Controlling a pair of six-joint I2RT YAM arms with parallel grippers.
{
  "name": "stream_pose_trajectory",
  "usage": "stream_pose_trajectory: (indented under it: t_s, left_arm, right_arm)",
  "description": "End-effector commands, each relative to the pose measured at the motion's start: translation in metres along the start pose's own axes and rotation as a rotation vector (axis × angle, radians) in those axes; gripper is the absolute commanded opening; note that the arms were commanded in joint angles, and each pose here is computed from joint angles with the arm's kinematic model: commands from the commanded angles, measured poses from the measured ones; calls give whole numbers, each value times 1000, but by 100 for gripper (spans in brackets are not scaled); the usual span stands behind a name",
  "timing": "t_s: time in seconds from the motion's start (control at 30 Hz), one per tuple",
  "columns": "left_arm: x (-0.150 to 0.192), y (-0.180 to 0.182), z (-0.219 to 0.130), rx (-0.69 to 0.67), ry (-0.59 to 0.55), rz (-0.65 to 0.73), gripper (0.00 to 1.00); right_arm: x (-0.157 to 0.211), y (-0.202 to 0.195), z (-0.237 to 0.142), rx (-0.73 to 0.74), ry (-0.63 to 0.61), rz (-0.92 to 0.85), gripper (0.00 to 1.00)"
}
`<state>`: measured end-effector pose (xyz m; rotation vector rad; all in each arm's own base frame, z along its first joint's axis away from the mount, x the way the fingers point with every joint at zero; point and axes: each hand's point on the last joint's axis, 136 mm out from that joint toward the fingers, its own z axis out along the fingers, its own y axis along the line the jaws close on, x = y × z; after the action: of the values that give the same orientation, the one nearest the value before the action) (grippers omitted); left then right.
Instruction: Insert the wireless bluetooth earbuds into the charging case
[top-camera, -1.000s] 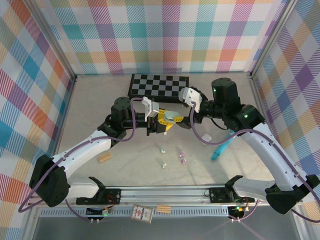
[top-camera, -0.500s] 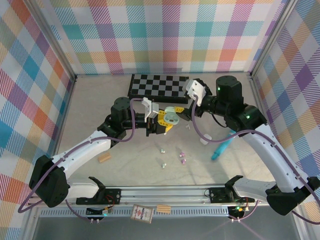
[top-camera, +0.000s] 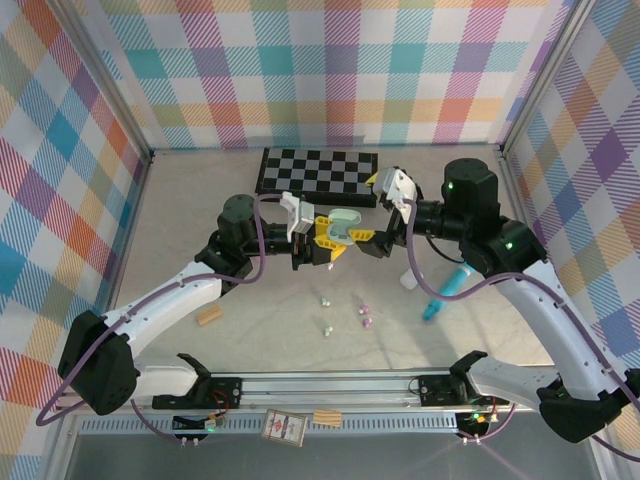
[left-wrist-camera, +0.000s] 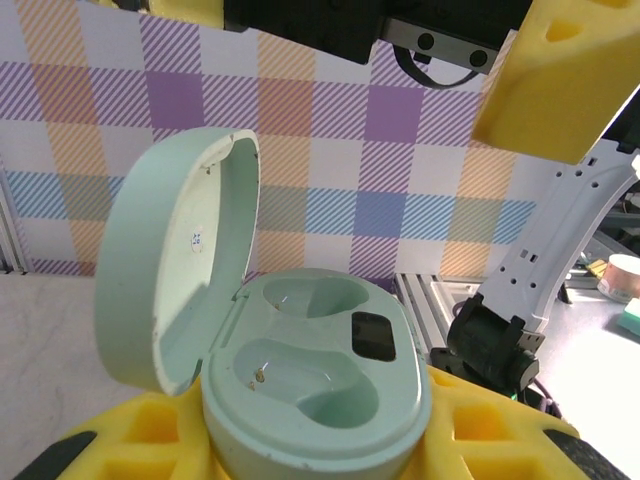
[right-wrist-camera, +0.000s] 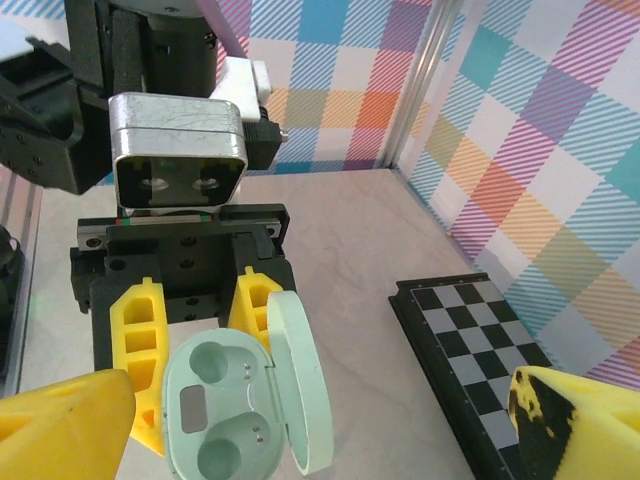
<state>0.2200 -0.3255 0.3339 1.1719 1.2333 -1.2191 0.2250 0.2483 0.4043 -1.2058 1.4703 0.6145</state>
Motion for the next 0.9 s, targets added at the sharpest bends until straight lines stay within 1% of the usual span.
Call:
stream_pose_trajectory:
  t_s: [0.0, 0.07, 0.17, 0.3, 0.43, 0.53, 0.63, 0.73, 0.87]
  left_arm:
    - [-2, 7, -6, -29, -30, 19, 33]
    - [3, 13, -9, -50, -34, 14, 33]
    - [8, 20, -12, -61, -42, -7, 33]
    - [12, 33, -18, -99, -49, -23, 32]
    - [14, 47, -35, -169, -60, -44, 32]
    - [18, 56, -50, -245, -57, -44, 32]
    - [29, 60, -62, -317, -31, -32, 32]
    - [39, 67, -70, -384, -7, -18, 32]
    - [41, 76, -78, -453, -8, 18, 32]
  right_arm:
    - [-5, -7, -3, 29, -51, 100, 96]
    - [-2, -18, -5, 72, -87, 175, 97]
    - [13, -44, -12, 164, -112, 348, 97]
    - [52, -77, -16, 295, -89, 588, 97]
    - [101, -96, -12, 396, -34, 822, 95]
    - [141, -92, -3, 426, 53, 918, 97]
    - [178, -74, 8, 385, 151, 985, 100]
    - [208, -53, 21, 330, 209, 1067, 100]
    - [234, -18, 43, 267, 277, 1102, 100]
